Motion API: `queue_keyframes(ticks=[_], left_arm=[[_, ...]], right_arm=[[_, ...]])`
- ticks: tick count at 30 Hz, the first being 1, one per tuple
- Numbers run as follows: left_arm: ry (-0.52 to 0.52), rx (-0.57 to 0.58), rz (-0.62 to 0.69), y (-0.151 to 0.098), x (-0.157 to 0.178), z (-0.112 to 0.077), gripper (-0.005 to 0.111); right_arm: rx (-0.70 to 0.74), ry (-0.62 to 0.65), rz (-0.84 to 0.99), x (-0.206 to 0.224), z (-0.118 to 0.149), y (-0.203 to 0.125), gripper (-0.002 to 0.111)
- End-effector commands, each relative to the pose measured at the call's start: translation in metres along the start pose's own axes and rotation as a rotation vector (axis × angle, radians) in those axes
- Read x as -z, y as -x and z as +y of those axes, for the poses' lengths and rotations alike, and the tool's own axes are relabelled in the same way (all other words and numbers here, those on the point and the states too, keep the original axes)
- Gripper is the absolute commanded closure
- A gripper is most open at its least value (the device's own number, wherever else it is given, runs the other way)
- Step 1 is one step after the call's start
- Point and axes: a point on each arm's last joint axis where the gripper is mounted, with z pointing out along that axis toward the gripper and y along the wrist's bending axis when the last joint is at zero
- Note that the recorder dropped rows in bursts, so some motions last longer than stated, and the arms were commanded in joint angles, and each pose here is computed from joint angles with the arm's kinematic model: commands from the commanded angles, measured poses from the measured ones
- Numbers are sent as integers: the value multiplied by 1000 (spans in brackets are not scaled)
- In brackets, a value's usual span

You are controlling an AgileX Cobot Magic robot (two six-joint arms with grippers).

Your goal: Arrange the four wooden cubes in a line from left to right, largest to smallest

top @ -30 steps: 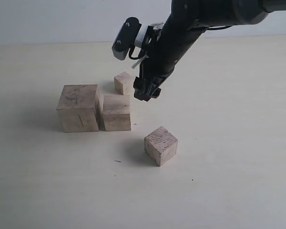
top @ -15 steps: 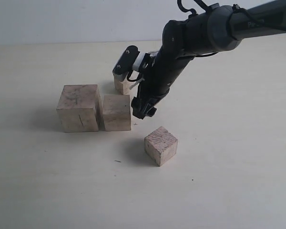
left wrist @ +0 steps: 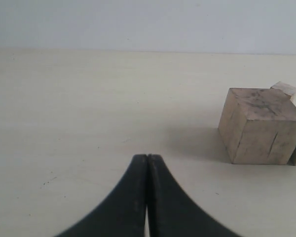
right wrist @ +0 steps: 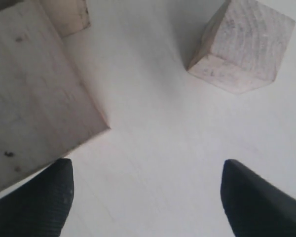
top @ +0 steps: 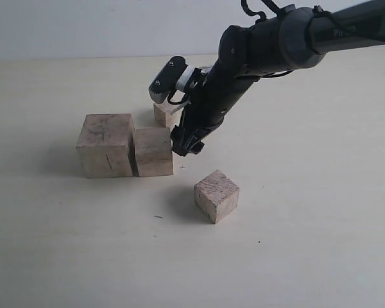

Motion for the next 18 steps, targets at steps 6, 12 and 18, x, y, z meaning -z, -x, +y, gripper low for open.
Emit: queue_keyframes(ticks=[6,12,18], left_arm=[[-3,-2,-17,1,0,0,107],[-3,-4,-17,1,0,0,107],[-3,-4,-17,1,0,0,107]], right_arm=[[-17,50,66,2,4,-6,31],[-54,66,46,2,5,-4,31],[-78,52,2,2,4,0,31]])
